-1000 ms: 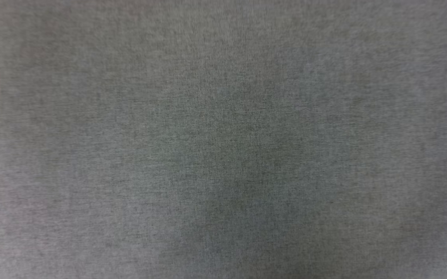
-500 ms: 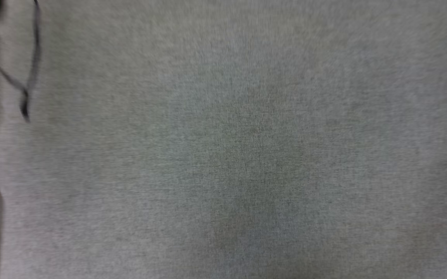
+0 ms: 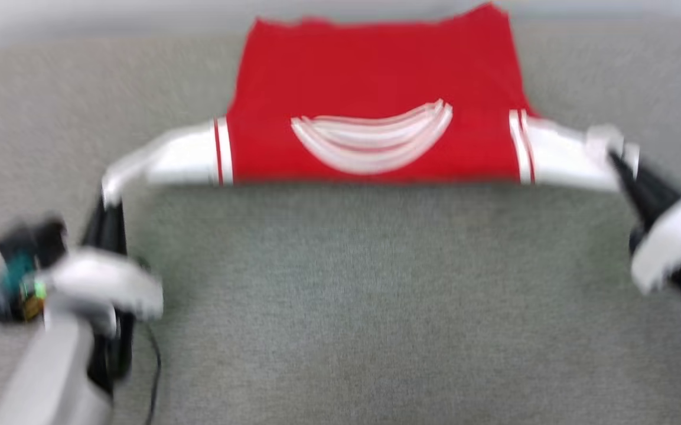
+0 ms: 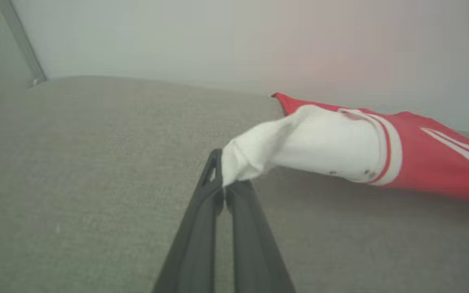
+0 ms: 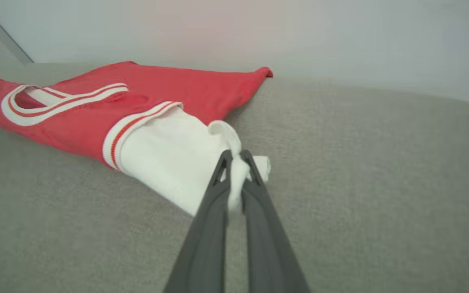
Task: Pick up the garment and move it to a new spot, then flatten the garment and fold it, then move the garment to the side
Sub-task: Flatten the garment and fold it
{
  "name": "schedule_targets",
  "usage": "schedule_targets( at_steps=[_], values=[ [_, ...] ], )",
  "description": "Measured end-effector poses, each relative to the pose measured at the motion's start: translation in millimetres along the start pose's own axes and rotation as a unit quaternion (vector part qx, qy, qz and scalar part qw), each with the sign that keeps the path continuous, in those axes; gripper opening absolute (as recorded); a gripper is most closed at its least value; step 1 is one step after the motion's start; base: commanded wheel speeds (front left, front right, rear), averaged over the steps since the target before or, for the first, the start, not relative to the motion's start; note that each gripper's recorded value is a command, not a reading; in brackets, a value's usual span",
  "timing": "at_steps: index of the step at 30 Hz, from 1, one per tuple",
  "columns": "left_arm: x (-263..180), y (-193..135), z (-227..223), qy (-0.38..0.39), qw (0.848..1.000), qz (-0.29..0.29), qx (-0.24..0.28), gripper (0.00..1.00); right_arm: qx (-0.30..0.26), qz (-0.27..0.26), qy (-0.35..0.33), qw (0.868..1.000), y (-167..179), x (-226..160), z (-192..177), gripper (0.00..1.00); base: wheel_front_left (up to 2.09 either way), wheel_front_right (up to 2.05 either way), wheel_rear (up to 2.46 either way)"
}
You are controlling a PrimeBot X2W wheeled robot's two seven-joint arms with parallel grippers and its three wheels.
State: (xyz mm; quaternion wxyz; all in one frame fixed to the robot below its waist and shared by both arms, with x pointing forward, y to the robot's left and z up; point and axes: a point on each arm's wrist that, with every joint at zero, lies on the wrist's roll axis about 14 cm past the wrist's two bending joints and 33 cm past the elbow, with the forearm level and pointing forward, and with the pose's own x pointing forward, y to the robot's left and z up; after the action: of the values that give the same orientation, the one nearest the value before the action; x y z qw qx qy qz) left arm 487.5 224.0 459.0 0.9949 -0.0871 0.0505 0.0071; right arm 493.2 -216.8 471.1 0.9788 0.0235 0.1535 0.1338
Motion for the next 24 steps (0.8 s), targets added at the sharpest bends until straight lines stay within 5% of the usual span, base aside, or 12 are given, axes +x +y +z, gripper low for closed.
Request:
schedule_targets(
  at_steps=[12, 18, 20, 21, 24],
  values=[
    [-147.0, 22.9, -42.1, 0.115, 0.991, 0.071, -0.012, 0.00, 0.084, -0.042, 0.077, 0.993, 32.9, -124.9, -93.0, 0.00, 0.00, 0.00, 0.00],
    [-186.9, 22.9, -53.1, 0.145, 0.985, 0.086, -0.020, 0.00, 0.093, -0.060, 0.140, 0.984, 47.7, -167.5, -136.1, 0.02, 0.00, 0.00, 0.00],
    [-194.4, 18.1, -55.5, 0.148, 0.985, 0.085, -0.027, 0.00, 0.102, -0.061, 0.144, 0.982, 53.3, -172.7, -138.8, 0.38, 0.00, 0.00, 0.00],
    [-196.3, 15.4, -56.0, 0.149, 0.985, 0.084, -0.028, 0.00, 0.106, -0.058, 0.146, 0.982, 58.1, -173.6, -139.5, 1.00, 0.00, 0.00, 0.00],
    [-198.6, 6.5, -54.4, 0.146, 0.987, 0.070, -0.022, 0.00, 0.105, -0.049, 0.134, 0.984, 65.3, -168.4, -128.5, 1.00, 0.00, 0.00, 0.00]
  ],
)
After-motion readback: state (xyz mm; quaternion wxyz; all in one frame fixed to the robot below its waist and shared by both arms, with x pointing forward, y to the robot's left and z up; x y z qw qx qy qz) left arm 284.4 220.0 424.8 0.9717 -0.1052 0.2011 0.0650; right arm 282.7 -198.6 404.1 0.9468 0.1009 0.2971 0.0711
